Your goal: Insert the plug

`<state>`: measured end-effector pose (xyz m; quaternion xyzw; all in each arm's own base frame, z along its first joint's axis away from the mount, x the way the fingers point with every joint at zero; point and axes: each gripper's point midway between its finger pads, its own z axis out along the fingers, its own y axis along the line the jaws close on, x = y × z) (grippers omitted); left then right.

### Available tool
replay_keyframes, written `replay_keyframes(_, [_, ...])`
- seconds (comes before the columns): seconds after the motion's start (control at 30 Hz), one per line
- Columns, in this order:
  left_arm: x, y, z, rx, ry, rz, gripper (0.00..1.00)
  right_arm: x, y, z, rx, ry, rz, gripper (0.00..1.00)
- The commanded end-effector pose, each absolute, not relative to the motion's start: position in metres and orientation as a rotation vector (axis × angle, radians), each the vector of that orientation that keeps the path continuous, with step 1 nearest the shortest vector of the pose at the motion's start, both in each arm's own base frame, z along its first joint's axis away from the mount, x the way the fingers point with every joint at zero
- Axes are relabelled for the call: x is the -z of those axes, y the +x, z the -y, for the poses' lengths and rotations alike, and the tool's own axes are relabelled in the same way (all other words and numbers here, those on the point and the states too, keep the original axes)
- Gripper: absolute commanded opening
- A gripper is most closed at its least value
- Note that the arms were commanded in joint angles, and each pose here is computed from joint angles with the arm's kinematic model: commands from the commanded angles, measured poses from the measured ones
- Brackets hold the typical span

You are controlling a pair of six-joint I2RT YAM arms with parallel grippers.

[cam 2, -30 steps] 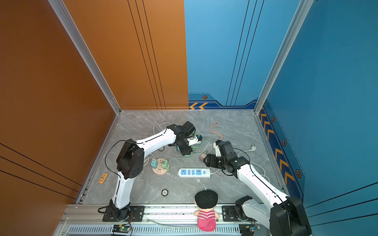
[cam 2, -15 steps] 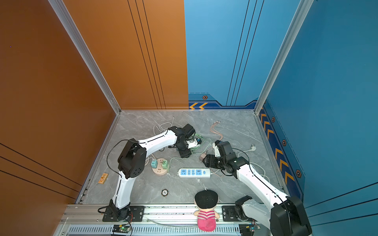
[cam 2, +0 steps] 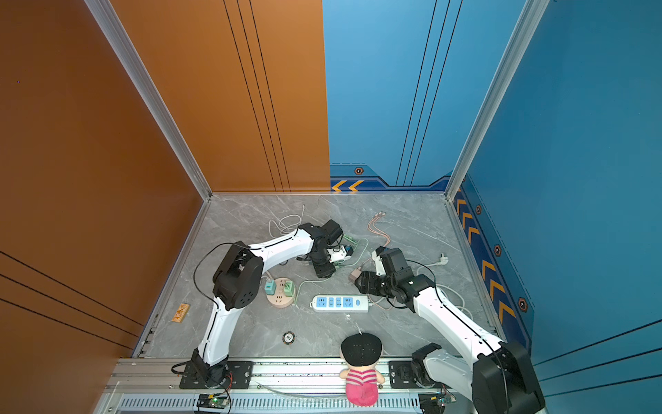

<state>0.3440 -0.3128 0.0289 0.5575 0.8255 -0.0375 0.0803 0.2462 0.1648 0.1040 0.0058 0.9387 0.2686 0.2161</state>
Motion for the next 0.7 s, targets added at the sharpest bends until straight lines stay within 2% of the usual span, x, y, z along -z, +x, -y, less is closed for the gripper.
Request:
replay_keyframes(0.0, [-0.026,0.349,0.311,0.137,1.632,-2.495,0.43,-0.11,0.255,-0.165,-0.724,0.032,-2.572,0.7])
replay_keyframes(0.2, [-0.044,0.35,0.31,0.126,1.595,-2.475,0.41,-0.11,0.255,-0.171,-0.764,0.022,-2.572,0.7])
replay_keyframes(0.43, [-0.096,0.351,0.318,0.129,1.529,-2.354,0.41,-0.119,0.26,-0.187,-0.859,-0.011,-2.528,0.7])
replay_keyframes(0.67, [-0.122,0.329,0.332,0.206,1.528,-2.296,0.41,-0.138,0.266,-0.211,-1.003,-0.026,-2.422,0.69])
